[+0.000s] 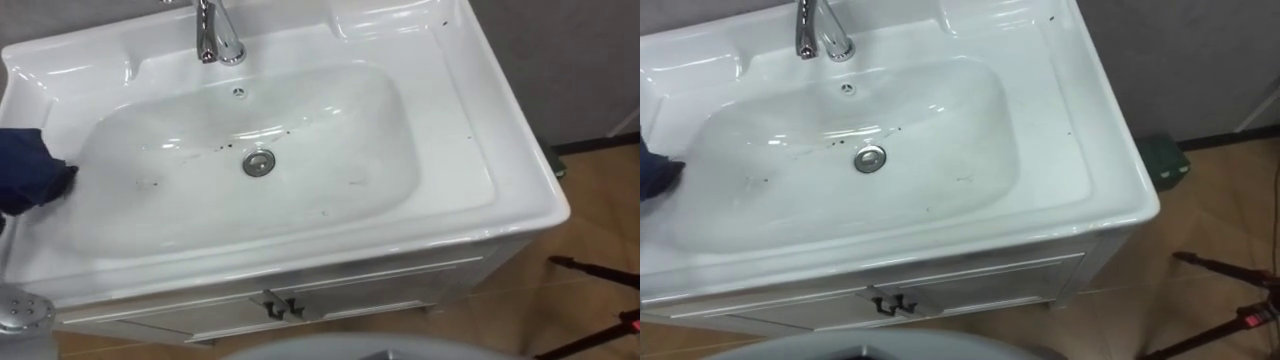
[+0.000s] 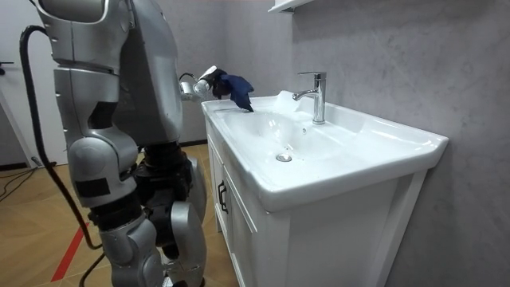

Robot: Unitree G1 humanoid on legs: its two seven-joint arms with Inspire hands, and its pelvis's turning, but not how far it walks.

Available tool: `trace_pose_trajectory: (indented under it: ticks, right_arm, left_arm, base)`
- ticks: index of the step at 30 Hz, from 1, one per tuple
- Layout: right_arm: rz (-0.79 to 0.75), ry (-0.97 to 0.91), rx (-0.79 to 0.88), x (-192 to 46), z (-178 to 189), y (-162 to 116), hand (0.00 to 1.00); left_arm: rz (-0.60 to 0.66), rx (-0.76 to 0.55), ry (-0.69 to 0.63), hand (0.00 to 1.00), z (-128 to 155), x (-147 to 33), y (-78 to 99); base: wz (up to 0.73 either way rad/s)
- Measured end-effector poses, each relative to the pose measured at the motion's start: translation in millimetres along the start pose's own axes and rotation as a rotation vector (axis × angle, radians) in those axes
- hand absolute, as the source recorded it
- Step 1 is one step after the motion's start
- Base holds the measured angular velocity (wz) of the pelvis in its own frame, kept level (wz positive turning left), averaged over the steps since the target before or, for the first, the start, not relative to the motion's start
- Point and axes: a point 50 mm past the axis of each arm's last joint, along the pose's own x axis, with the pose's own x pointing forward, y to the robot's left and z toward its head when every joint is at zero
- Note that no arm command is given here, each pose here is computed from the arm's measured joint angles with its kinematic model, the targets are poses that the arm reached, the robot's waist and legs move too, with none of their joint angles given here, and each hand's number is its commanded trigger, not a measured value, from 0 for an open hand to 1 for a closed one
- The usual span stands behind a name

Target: Wipe basin

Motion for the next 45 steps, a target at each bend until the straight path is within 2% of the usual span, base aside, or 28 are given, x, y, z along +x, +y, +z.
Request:
trace_pose_trajectory:
  ticks: [15, 16, 17, 28, 45]
  right_arm:
    - [-0.028, 0.003, -0.086, -1, -1, -2, 0.0]
    - [-0.034, 0.012, -0.092, -1, -2, -3, 0.0]
    - [-0.039, 0.016, -0.097, -1, -3, -4, 0.0]
    - [-0.047, 0.022, -0.089, -1, -5, -6, 0.0]
    - [-0.057, 0.007, -0.096, -1, -2, -6, 0.0]
  left_arm:
    - [0.027, 0.036, 0.035, 1.0, -7, 4.1, 6.5]
    - [0.027, 0.037, 0.036, 0.62, -7, 4.1, 6.6]
    - [0.027, 0.037, 0.036, 0.0, -7, 4.1, 6.6]
    - [0.02, 0.07, 0.059, 0.0, -15, 1.4, 8.7]
    - [0.046, 0.056, 0.041, 0.0, -9, 3.0, 10.7]
  base:
    - [-0.01]
    - [0.0]
    - [0.0]
    - [0.0]
    - [0.0]
